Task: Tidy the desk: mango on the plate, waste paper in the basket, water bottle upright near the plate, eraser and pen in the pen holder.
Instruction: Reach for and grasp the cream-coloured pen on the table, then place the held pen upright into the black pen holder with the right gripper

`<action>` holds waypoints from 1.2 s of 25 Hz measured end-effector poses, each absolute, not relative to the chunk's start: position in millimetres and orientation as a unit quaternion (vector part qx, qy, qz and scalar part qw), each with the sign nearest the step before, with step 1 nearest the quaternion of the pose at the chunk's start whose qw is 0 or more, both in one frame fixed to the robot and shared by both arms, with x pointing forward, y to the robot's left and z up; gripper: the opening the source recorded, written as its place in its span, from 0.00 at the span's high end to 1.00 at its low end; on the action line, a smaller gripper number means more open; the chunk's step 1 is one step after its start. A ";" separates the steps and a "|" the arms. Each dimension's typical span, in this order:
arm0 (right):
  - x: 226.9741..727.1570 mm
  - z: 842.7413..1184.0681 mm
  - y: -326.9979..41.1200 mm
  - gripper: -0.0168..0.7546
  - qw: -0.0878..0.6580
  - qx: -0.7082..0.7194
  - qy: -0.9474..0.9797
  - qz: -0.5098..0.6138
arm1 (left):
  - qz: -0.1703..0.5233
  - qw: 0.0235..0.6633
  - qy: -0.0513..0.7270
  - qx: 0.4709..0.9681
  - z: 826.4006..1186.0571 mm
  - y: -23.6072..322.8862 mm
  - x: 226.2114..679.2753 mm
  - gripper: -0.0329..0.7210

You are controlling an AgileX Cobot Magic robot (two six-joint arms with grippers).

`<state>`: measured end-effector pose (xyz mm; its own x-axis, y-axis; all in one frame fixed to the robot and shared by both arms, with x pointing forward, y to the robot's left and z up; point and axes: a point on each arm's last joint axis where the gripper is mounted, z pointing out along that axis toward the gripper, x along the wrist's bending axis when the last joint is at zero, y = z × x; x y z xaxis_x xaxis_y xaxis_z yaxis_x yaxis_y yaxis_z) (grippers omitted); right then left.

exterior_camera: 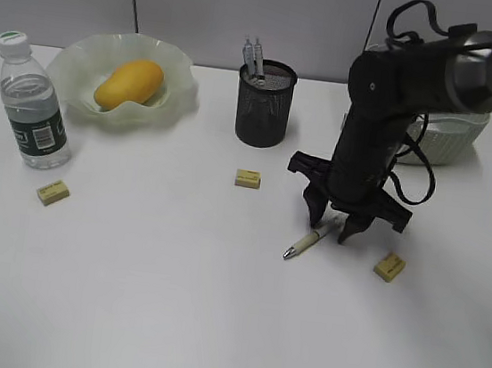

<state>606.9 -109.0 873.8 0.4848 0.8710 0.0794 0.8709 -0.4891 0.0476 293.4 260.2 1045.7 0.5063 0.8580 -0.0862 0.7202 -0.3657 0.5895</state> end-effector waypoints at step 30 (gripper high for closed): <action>684.6 1057.6 -67.9 0.82 0.094 0.653 0.691 0.294 | 0.119 0.290 0.482 0.818 1045.7 260.2 293.4 0.41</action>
<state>684.6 -67.9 1057.6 -0.1288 0.9587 0.2535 0.8481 -0.0260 0.5291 293.4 260.2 1045.7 0.5063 0.8580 -0.0862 0.7202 -0.3657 0.5895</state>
